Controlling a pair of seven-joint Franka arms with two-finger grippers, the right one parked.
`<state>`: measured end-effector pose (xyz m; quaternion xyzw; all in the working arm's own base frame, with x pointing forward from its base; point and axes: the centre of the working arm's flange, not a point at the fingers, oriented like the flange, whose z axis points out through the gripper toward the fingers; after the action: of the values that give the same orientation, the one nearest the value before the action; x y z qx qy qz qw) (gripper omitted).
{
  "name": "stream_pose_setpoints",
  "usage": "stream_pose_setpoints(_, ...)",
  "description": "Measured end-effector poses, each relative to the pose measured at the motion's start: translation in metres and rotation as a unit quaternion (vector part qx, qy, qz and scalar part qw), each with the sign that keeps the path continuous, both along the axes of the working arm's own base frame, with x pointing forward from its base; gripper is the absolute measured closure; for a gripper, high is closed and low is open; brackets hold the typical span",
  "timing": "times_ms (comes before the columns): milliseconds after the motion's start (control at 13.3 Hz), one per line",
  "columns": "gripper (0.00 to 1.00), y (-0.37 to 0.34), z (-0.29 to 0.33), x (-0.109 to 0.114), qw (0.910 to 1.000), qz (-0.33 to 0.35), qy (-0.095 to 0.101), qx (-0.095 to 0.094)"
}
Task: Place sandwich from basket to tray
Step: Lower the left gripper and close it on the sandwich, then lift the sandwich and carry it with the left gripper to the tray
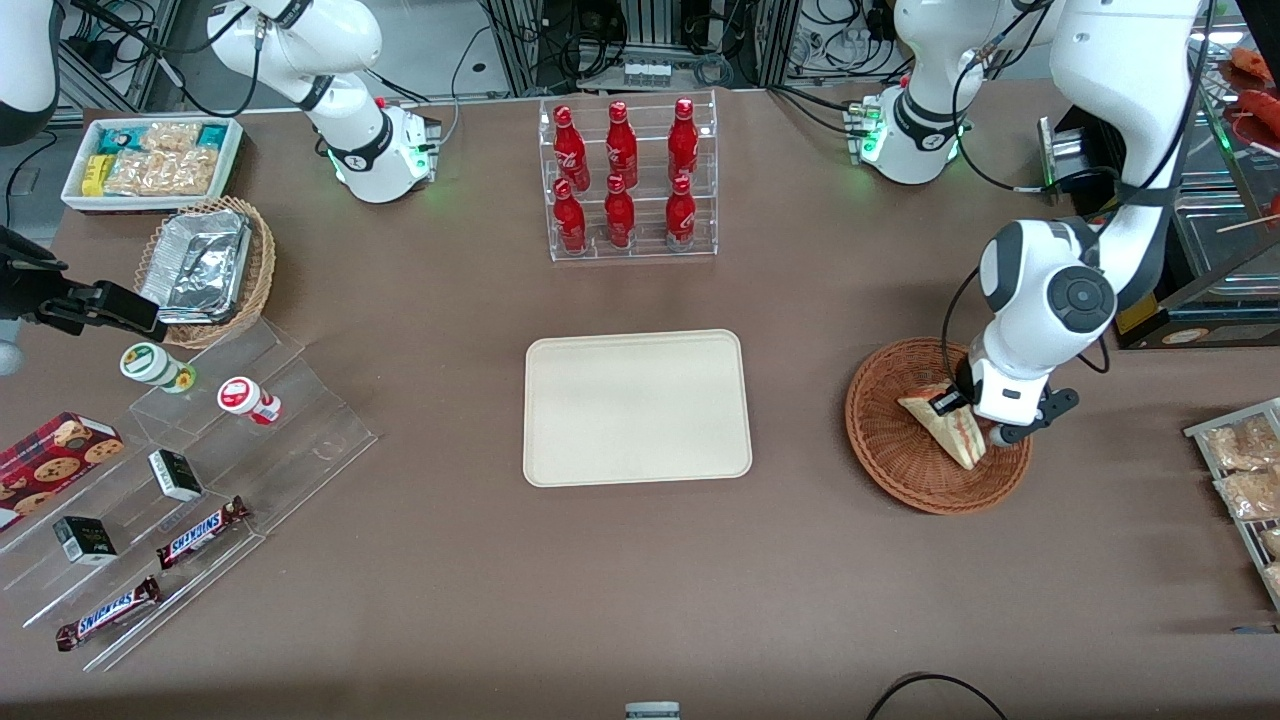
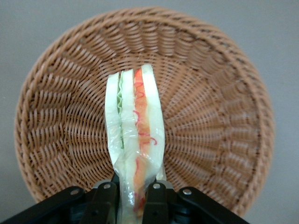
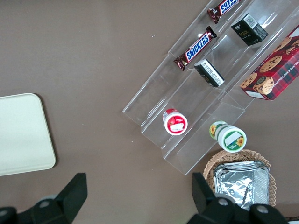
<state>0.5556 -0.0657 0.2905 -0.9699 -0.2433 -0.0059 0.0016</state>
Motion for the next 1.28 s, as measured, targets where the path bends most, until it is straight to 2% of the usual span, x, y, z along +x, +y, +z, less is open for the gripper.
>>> stream_pose_setpoints(226, 0.81, -0.033, 0.076, 0.02, 0.9996, -0.026, 0.012, 0.006)
stream_pose_setpoints(376, 0.85, -0.069, 0.12, 0.029, 0.9985, -0.054, 0.006, 0.007)
stream_pose_setpoints(526, 0.85, -0.118, 0.137, 0.024, 0.9955, -0.094, -0.002, 0.005)
stream_pose_setpoints(902, 0.85, -0.259, 0.114, -0.011, 0.9792, -0.203, 0.004, 0.004)
stream_pose_setpoints(1278, 0.85, -0.356, 0.058, -0.021, 0.9648, -0.262, 0.021, 0.004)
